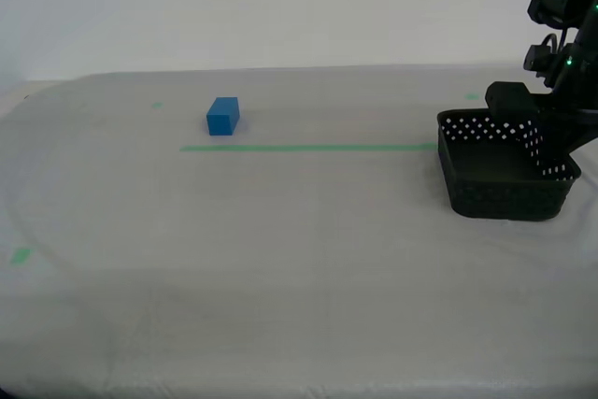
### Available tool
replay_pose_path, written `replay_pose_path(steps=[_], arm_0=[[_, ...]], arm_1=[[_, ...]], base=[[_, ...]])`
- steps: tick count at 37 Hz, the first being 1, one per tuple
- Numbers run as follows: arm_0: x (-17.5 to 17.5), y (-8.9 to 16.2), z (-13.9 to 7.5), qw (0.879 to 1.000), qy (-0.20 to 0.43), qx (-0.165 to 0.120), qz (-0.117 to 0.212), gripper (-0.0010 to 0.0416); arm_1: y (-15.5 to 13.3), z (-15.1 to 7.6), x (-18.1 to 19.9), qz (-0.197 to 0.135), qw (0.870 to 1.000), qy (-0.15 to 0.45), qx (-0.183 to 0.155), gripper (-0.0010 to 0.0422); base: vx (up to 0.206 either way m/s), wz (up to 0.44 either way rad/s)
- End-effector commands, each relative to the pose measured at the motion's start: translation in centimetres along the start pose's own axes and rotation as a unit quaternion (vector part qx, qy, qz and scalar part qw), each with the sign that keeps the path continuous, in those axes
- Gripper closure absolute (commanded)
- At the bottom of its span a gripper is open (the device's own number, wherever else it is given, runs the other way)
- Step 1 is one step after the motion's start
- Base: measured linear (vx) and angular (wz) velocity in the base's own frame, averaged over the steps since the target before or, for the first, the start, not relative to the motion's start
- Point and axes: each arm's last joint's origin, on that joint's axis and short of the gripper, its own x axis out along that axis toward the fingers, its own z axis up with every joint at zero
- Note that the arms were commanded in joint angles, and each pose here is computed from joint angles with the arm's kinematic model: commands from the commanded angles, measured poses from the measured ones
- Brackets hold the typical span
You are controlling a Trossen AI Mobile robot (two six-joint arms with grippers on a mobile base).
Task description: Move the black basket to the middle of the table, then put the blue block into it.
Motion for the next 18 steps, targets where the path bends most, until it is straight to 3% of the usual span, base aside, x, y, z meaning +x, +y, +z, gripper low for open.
replay_pose_path(steps=[1,18], arm_0=[[-0.4,0.1,0.3,1.000,0.001,-0.003,0.002,0.0407],[-4.7,0.5,1.6,0.998,-0.046,-0.010,0.047,0.0407]], arm_1=[[0.0,0.1,0.0,0.000,1.000,-0.003,0.001,0.0412],[0.0,0.1,0.0,0.000,1.000,-0.003,0.001,0.0412]], base=[[0.000,0.000],[0.000,0.000]])
